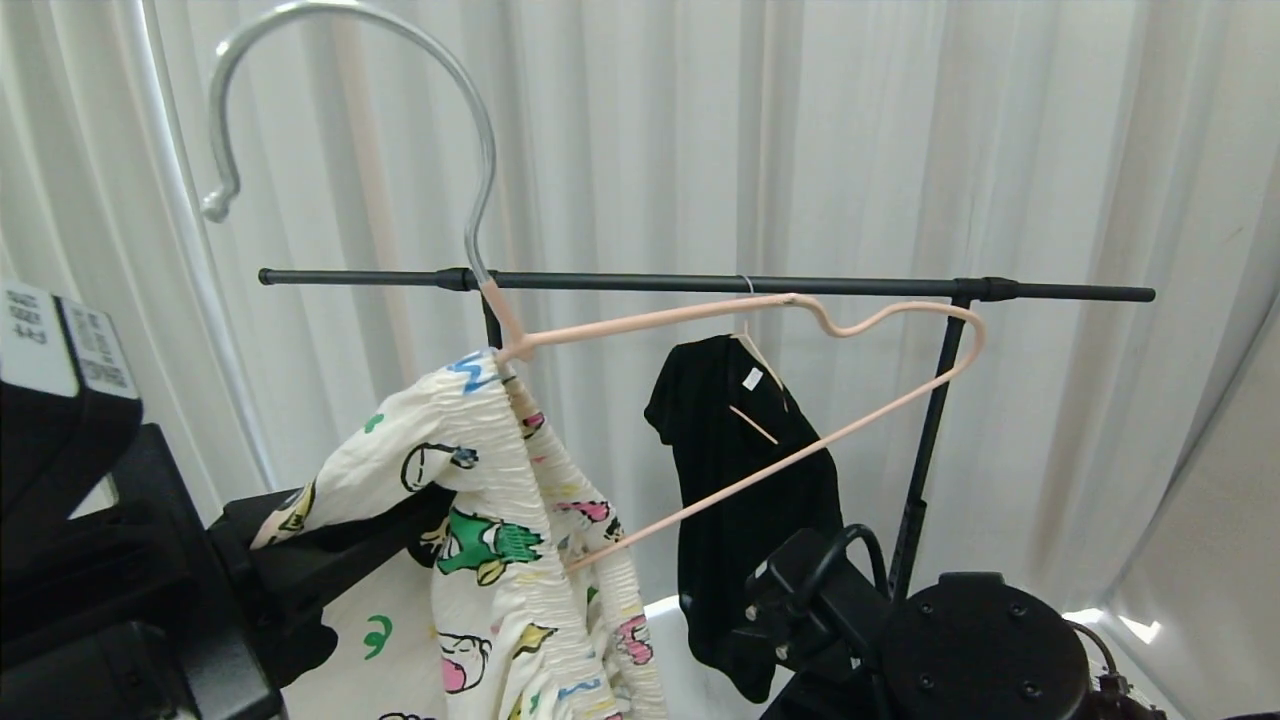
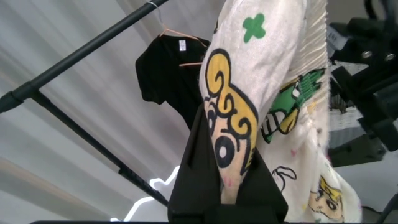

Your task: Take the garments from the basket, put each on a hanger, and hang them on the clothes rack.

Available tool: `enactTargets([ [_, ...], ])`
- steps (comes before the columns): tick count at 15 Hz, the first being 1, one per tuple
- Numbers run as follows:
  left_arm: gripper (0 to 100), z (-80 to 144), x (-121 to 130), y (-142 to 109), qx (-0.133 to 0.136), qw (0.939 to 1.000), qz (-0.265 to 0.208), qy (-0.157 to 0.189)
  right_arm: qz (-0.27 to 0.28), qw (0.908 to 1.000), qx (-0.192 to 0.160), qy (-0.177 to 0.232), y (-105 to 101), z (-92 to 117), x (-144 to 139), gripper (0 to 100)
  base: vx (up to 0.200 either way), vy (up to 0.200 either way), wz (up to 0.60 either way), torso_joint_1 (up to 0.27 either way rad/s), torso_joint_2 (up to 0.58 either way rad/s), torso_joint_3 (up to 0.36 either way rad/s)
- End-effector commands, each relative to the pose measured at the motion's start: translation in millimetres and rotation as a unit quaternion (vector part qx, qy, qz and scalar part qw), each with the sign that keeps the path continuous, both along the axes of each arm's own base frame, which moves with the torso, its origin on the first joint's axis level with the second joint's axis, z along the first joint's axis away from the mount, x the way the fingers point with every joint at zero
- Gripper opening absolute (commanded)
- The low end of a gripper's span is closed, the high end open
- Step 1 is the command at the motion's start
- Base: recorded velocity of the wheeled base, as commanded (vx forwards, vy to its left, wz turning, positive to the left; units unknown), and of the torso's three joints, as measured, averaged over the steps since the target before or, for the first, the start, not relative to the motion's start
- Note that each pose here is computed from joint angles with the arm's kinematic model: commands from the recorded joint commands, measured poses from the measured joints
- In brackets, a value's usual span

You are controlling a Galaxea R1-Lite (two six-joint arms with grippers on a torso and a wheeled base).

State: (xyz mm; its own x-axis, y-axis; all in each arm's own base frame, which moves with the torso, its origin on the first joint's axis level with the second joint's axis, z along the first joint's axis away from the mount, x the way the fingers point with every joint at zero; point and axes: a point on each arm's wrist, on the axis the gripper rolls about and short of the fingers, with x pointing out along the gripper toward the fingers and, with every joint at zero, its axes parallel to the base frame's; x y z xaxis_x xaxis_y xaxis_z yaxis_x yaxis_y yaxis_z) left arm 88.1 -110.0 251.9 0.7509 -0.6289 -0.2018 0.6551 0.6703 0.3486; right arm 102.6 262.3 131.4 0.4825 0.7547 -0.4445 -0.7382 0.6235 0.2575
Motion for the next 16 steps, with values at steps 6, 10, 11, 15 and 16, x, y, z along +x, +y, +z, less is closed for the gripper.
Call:
enactTargets([
  [6,0,1,-3,3,-0.004,1.0,0.0,-0.005,-0.056,0.998,-0.028,-0.012,-13,-9,9,0,0.0,0.0,0.0,0.0,0.0,0.0],
  [10,0,-8,-3,4,0.01,0.9999,0.002,0.004,-0.104,0.9936,-0.034,-0.028,-24,-7,21,0,0.0,0.0,0.0,0.0,0.0,0.0],
  [11,0,-14,-3,5,0.017,0.9998,0.008,0.008,-0.124,0.9908,-0.04,-0.037,-33,-6,29,0,0.0,0.0,0.0,0.0,0.0,0.0],
  [15,0,-43,-7,19,0.064,0.9971,0.038,0.018,-0.207,0.9747,-0.051,-0.067,-80,6,62,0,0.0,0.0,0.0,0.0,0.0,0.0],
  [16,0,-51,-10,23,0.072,0.9964,0.037,0.024,-0.222,0.9715,-0.046,-0.07,-87,10,66,0,0.0,0.0,0.0,0.0,0.0,0.0],
])
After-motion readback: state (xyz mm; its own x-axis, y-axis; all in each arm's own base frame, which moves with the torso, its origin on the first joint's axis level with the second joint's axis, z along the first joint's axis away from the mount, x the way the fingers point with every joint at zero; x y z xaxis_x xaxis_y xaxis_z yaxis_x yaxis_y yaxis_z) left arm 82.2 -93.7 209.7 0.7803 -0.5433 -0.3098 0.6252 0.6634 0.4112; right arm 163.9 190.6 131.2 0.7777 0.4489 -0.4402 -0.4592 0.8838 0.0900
